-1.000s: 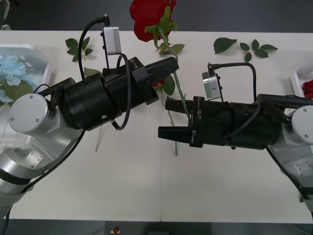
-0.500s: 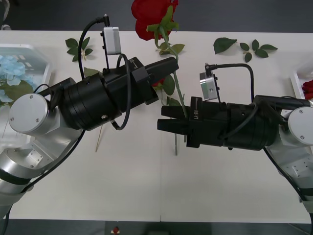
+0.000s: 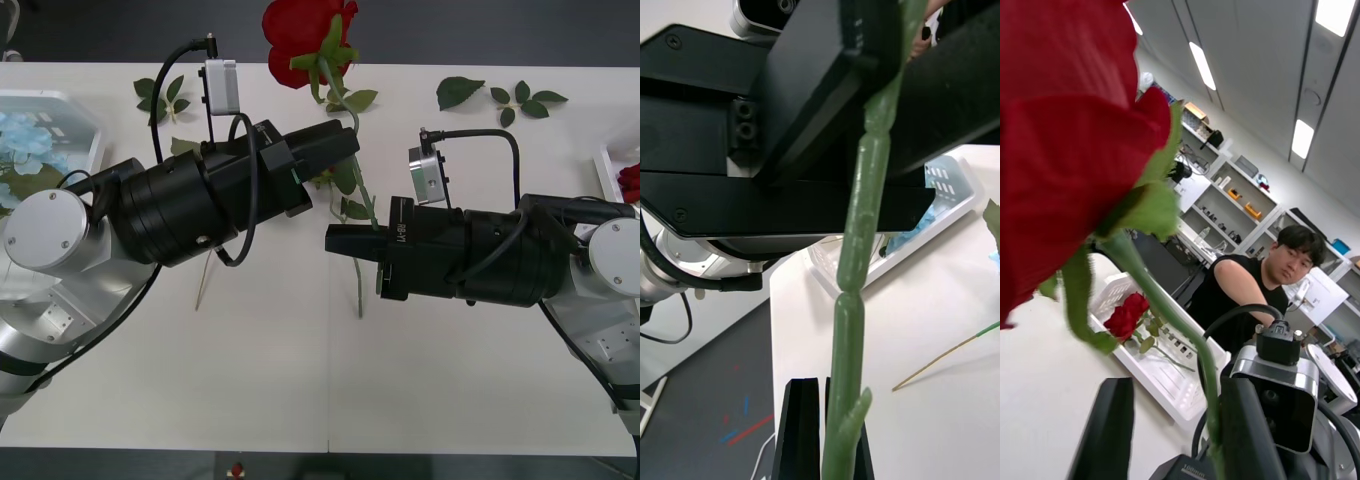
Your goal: Put the red flowers into the right box and the blue flowers into the left box
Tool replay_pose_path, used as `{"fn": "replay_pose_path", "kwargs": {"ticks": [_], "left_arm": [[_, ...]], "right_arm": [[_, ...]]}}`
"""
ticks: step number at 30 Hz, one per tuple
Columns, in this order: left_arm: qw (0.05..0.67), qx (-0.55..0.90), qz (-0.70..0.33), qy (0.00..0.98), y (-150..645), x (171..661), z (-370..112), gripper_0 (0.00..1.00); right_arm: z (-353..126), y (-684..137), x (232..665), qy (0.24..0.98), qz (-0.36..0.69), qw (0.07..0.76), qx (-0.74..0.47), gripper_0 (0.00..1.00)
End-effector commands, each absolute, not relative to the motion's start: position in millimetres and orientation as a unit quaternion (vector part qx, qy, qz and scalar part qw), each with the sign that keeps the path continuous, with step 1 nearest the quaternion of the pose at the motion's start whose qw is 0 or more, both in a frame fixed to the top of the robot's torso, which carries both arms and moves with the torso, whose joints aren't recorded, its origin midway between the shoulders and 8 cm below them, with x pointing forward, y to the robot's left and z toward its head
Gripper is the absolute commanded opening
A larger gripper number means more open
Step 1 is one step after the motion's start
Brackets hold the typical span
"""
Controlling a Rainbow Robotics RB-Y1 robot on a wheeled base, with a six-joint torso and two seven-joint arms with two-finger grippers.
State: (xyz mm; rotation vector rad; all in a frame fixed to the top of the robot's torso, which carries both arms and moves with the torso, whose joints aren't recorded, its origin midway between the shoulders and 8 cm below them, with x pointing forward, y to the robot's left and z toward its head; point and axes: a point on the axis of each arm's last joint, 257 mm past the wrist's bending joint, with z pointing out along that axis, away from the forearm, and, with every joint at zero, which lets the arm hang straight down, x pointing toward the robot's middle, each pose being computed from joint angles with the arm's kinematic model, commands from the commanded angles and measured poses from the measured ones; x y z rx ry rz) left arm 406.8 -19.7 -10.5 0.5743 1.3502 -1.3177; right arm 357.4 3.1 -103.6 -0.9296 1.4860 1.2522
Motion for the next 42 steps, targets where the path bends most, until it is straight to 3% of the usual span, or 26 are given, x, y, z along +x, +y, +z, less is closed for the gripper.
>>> {"fn": "replay_pose_path", "kwargs": {"ticks": [1,9,17,28,42], "left_arm": [[0.547,0.267,-0.549,0.573,-17,400,-10,0.93],[0.517,0.284,-0.518,0.620,30,402,-37,0.94],[0.491,0.322,-0.422,0.691,105,428,-75,0.94],[0.410,0.383,-0.283,0.778,218,485,-122,0.92],[0.345,0.298,-0.175,0.873,202,548,-189,0.89]], "right_arm": [[-91,8,356,0.587,0.505,0.495,-0.394,0.00],[-89,8,357,0.586,0.507,0.497,-0.390,0.00],[-88,-9,375,0.602,0.486,0.510,-0.376,0.00],[-83,-100,415,0.688,0.422,0.489,-0.330,0.00],[-84,-267,471,0.830,0.318,0.428,-0.167,0.00]]}}
